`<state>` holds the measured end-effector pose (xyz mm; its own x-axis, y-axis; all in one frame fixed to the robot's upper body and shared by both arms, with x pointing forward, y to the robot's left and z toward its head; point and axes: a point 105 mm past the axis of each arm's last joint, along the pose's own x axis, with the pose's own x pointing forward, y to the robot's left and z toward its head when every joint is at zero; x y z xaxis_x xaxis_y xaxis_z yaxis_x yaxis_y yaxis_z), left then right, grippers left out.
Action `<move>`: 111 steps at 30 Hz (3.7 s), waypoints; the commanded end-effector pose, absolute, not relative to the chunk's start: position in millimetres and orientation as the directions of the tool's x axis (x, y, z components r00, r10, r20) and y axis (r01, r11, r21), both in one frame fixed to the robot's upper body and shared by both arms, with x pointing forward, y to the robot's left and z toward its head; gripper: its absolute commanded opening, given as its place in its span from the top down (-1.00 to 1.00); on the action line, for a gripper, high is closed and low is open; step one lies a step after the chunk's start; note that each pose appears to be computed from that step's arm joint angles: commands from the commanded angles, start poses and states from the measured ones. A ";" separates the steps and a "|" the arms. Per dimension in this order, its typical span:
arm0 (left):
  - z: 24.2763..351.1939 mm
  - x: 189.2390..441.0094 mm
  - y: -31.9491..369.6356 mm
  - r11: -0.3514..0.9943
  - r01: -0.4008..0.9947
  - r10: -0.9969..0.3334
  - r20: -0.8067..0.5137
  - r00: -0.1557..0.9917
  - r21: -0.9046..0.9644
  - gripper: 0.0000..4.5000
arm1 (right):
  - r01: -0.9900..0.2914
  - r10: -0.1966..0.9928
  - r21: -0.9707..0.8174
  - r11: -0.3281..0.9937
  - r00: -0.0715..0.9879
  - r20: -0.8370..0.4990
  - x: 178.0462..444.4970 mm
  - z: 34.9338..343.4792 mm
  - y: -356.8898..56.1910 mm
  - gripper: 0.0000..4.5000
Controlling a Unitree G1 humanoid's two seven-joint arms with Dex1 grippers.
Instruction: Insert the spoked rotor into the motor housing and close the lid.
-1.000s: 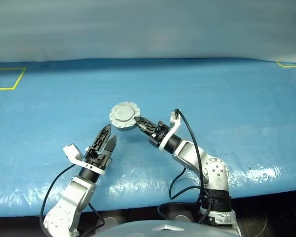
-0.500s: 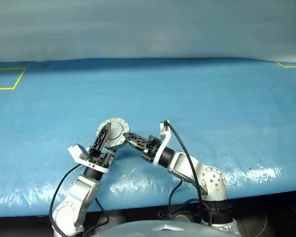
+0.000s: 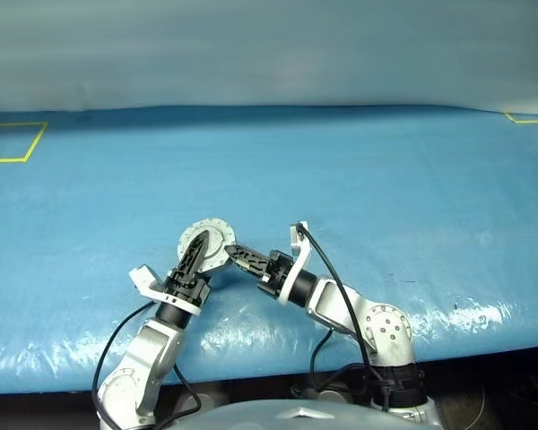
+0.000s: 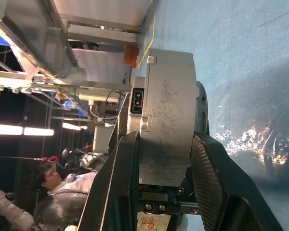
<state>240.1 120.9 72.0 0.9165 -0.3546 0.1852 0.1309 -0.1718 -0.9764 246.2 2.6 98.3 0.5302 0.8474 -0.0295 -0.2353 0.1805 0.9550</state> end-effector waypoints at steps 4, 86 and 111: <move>93.1 248.6 123.7 -0.122 0.211 -0.318 0.239 0.917 -0.970 -0.08 | -0.556 0.852 0.728 0.401 0.518 -0.074 249.3 102.0 -11.9 -0.40; 61.5 246.4 189.9 0.989 0.139 -0.144 0.082 0.986 0.056 -1.00 | -0.235 0.241 -0.128 0.963 0.970 0.033 277.5 55.9 -122.0 -1.00; 59.1 260.1 191.8 0.985 0.166 -0.169 0.071 0.983 0.049 -1.00 | -0.239 0.250 -0.170 0.956 0.967 0.045 277.7 51.7 -105.6 -1.00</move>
<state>259.5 187.8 54.0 0.9831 -0.1746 0.0548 0.1734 0.9845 0.0264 275.4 -106.2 39.0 0.9685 0.2486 -0.0095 -0.2467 0.9547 -0.1662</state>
